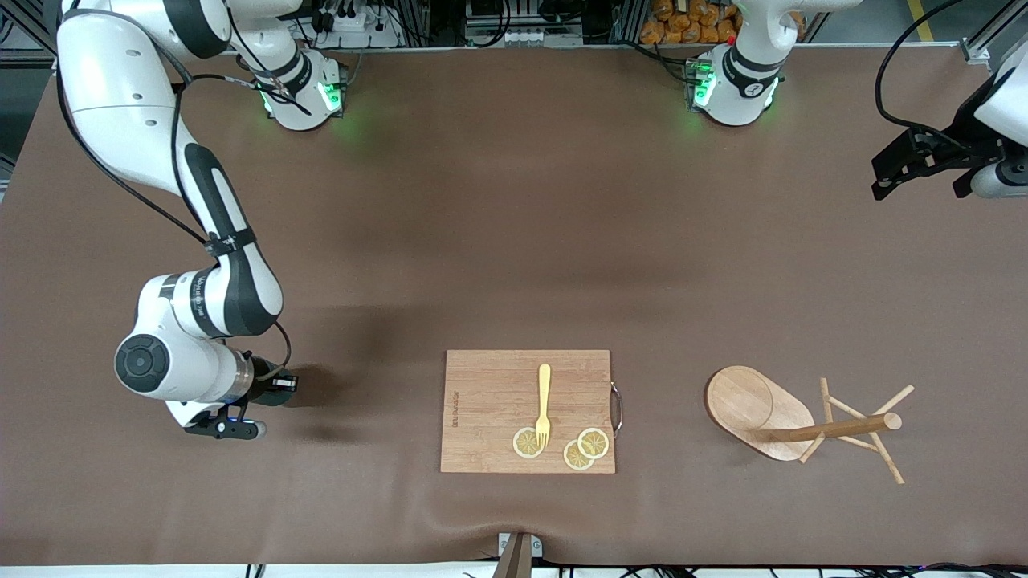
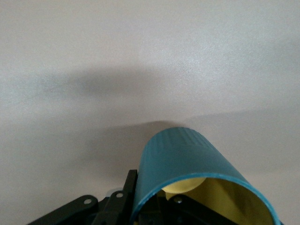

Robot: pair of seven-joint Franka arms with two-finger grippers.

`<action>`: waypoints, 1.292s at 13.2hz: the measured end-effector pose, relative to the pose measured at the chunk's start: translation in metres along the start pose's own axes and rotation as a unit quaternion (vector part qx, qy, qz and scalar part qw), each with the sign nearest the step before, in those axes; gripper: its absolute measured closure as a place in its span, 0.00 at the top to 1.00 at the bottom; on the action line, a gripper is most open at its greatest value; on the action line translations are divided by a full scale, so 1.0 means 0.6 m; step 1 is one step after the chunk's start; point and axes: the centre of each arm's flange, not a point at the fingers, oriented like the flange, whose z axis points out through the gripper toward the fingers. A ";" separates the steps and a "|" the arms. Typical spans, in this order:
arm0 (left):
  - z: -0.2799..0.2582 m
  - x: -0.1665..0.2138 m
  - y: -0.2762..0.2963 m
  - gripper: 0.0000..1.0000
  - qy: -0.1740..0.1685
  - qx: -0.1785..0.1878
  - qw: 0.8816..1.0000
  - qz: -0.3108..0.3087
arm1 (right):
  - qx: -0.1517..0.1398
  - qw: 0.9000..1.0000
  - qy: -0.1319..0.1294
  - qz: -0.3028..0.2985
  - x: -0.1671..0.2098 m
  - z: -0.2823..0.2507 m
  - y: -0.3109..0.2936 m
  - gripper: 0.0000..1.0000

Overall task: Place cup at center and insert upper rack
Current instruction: 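Carry the teal mug with the right gripper toward the table center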

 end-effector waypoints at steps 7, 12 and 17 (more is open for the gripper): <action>0.010 -0.003 0.051 1.00 -0.006 -0.001 1.000 0.026 | 0.008 1.000 -0.005 -0.030 -0.007 -0.007 -0.031 0.04; 0.019 0.003 0.045 1.00 -0.012 0.000 1.000 0.023 | -0.005 0.994 0.006 -0.106 -0.110 -0.075 -0.291 0.04; 0.020 0.003 0.043 1.00 -0.012 0.000 1.000 0.022 | -0.008 0.996 0.009 -0.085 -0.071 -0.083 -0.201 0.04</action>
